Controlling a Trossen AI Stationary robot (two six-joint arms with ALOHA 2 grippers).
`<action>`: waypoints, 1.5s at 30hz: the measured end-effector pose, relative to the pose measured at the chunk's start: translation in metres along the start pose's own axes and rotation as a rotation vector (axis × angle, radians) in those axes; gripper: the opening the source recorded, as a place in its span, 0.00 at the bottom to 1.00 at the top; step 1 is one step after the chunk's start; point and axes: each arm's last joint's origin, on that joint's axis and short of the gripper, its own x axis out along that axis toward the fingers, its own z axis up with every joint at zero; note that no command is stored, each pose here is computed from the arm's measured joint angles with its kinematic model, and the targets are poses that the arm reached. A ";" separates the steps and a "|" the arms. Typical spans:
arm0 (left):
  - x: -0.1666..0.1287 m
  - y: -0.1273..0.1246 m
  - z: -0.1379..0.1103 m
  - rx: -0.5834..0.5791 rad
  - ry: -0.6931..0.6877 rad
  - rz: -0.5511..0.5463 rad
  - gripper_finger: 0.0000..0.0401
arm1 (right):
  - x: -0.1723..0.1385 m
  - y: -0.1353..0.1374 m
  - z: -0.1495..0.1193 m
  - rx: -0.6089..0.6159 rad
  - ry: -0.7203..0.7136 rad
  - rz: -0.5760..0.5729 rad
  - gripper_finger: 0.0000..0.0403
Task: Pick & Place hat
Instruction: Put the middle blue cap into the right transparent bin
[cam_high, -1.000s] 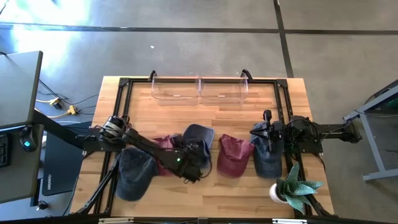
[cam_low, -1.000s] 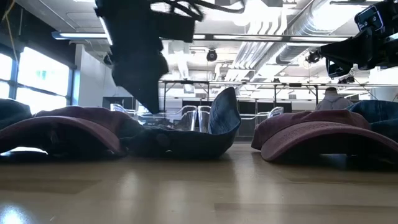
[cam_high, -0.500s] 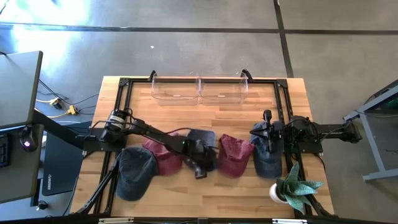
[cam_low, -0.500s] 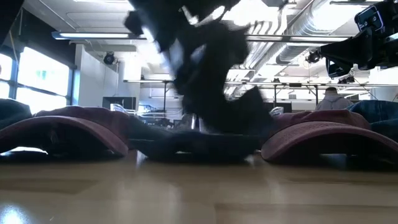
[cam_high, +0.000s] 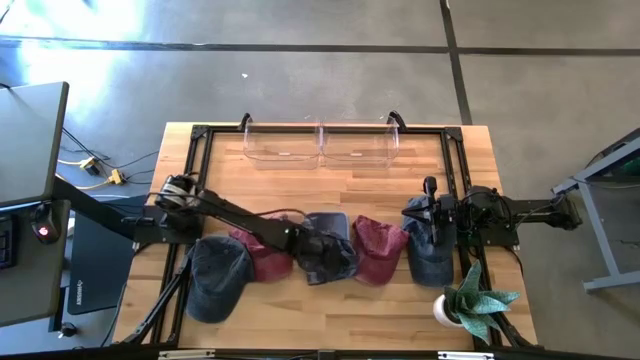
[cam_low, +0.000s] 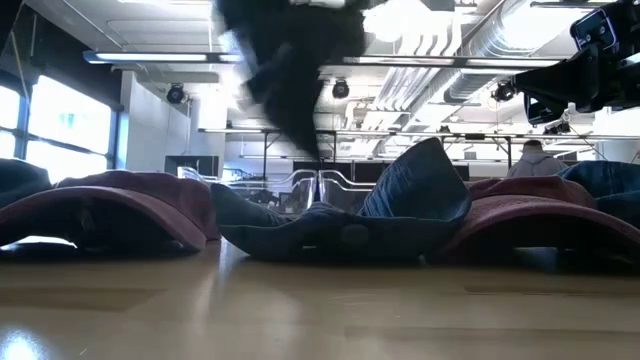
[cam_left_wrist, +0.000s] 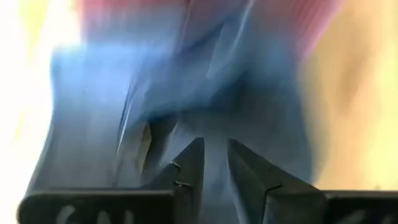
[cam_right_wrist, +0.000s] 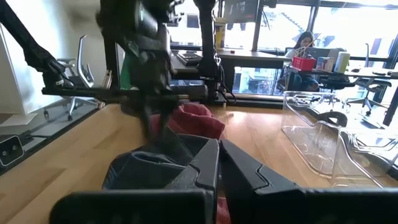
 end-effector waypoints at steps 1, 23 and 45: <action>0.003 0.001 -0.003 -0.004 0.020 0.010 0.14 | 0.000 0.000 0.000 0.000 -0.001 0.000 0.03; 0.002 -0.021 0.011 0.063 -0.084 -0.186 0.01 | 0.002 0.000 -0.003 0.001 0.038 0.005 0.03; 0.015 -0.022 -0.036 -0.076 -0.107 -0.059 0.01 | 0.016 0.015 0.028 0.357 -0.240 0.208 0.03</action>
